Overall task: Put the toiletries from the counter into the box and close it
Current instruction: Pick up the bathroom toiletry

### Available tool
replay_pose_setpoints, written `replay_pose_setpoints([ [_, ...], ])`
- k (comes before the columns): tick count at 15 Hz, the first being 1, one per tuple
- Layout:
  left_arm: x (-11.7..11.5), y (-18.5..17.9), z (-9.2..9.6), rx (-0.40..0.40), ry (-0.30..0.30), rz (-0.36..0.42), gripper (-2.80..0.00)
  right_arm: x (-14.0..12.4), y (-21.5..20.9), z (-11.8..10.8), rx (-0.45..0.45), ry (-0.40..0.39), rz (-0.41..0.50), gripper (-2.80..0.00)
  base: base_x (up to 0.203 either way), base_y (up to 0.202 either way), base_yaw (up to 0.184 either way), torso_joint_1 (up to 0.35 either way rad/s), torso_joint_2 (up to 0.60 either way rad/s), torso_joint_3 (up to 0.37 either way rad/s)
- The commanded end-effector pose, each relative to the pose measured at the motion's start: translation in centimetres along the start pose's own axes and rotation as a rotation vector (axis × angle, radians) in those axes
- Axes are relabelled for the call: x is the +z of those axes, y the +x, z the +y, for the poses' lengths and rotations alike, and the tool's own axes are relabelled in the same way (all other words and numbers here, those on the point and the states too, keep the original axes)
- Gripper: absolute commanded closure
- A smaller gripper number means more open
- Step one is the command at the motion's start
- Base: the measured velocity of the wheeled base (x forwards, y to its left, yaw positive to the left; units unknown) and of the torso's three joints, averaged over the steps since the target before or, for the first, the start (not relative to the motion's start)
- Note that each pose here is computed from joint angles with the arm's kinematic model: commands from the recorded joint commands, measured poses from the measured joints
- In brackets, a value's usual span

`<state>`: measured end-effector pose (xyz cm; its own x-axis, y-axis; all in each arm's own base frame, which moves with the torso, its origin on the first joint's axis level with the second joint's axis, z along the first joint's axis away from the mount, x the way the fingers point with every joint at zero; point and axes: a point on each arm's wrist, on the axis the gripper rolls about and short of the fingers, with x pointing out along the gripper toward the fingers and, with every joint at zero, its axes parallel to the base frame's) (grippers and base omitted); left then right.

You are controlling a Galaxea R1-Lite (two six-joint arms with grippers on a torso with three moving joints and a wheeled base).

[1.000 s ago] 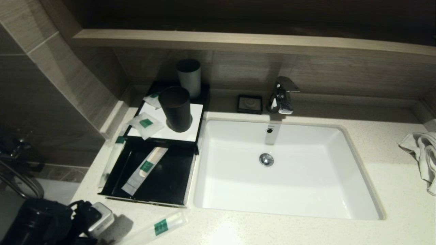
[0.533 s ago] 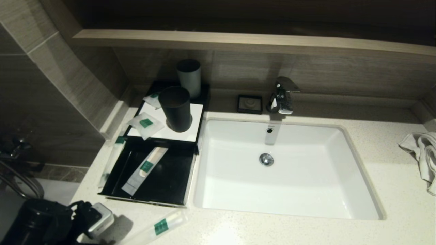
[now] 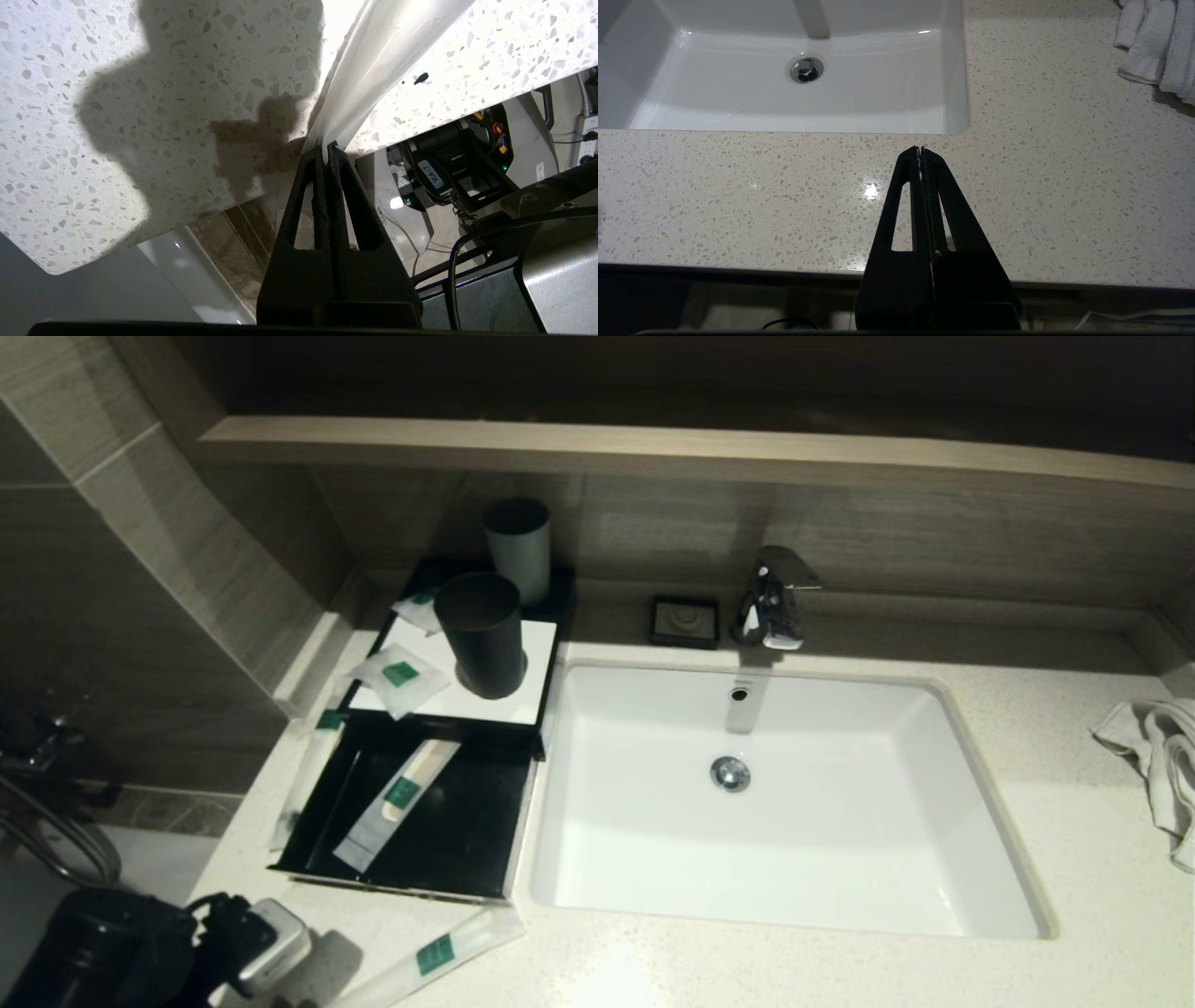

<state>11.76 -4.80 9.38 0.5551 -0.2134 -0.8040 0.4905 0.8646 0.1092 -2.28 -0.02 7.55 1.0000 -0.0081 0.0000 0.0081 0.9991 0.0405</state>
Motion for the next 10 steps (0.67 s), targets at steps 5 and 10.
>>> replay_pose_setpoints([
  [5,-0.3,-1.7,0.0,0.01,-0.002,-0.097,0.0,0.0,0.0,0.0,0.0,0.001,0.002,0.0,0.0,0.0,0.0,0.0,0.0,0.0],
  [10,-1.0,-3.6,-0.1,0.022,-0.004,-0.155,0.0,0.0,0.0,0.0,0.0,0.001,0.002,0.0,0.0,0.0,0.0,0.0,0.0,0.0],
])
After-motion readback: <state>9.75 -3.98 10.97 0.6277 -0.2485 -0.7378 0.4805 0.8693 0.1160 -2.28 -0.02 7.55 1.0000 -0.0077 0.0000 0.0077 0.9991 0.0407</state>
